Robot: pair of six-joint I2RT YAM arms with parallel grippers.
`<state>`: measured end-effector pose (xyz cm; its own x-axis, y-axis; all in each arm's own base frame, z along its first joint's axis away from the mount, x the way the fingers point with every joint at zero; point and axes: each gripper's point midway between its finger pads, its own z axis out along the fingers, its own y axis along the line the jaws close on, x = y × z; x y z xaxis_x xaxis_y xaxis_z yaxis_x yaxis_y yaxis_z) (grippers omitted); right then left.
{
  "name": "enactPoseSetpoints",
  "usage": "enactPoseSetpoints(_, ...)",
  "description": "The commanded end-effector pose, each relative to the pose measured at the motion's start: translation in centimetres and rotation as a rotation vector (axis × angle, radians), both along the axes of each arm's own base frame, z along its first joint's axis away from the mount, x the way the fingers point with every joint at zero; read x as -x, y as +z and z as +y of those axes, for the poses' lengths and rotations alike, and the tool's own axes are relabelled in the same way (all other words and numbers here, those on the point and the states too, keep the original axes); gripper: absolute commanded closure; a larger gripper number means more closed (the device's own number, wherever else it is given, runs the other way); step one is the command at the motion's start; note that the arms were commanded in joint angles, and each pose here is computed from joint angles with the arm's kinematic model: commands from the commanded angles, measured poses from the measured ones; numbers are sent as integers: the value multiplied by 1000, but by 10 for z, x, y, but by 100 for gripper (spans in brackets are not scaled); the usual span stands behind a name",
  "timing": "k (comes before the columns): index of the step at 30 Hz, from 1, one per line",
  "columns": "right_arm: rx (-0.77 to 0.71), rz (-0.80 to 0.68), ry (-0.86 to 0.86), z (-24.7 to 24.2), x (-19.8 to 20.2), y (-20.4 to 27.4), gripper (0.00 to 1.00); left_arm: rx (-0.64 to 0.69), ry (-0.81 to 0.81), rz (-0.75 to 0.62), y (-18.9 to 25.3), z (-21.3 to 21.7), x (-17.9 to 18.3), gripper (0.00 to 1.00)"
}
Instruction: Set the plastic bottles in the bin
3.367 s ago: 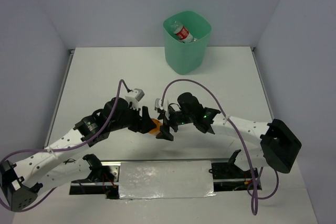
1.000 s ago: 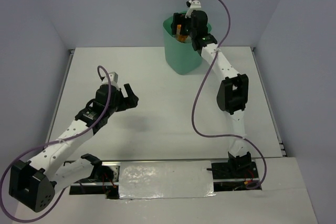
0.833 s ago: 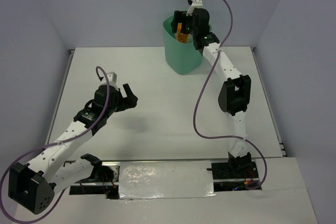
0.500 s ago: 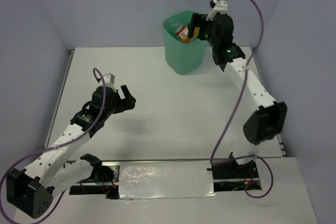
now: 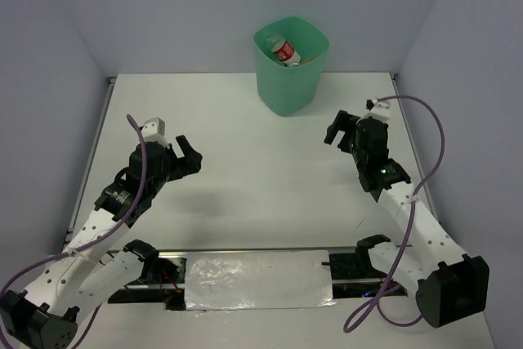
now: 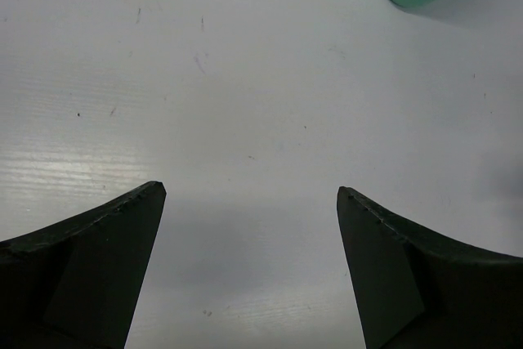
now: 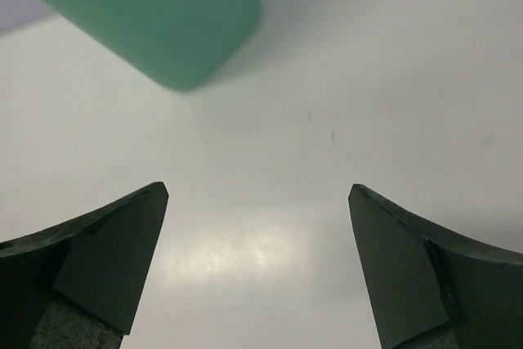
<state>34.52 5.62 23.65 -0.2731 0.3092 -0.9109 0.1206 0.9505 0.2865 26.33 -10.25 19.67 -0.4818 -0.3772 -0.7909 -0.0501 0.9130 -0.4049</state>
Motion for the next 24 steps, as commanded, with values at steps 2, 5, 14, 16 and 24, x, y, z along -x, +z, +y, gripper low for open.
enactPoseSetpoints(2,-103,-9,-48,-4,22,-10,0,17,43,-27,8,6,-2,1)
enactPoseSetpoints(5,-85,8,-62,-8,26,-12,0,18,59,-25,7,8,-3,1)
enactPoseSetpoints(14,-70,17,-39,-6,26,-17,0,11,89,-22,5,14,-2,1)
enactPoseSetpoints(16,-70,9,-23,-4,27,-19,0,10,91,-24,5,14,-2,1)
enactPoseSetpoints(24,-69,-23,-42,-8,29,-15,0,6,107,-19,4,16,-3,1)
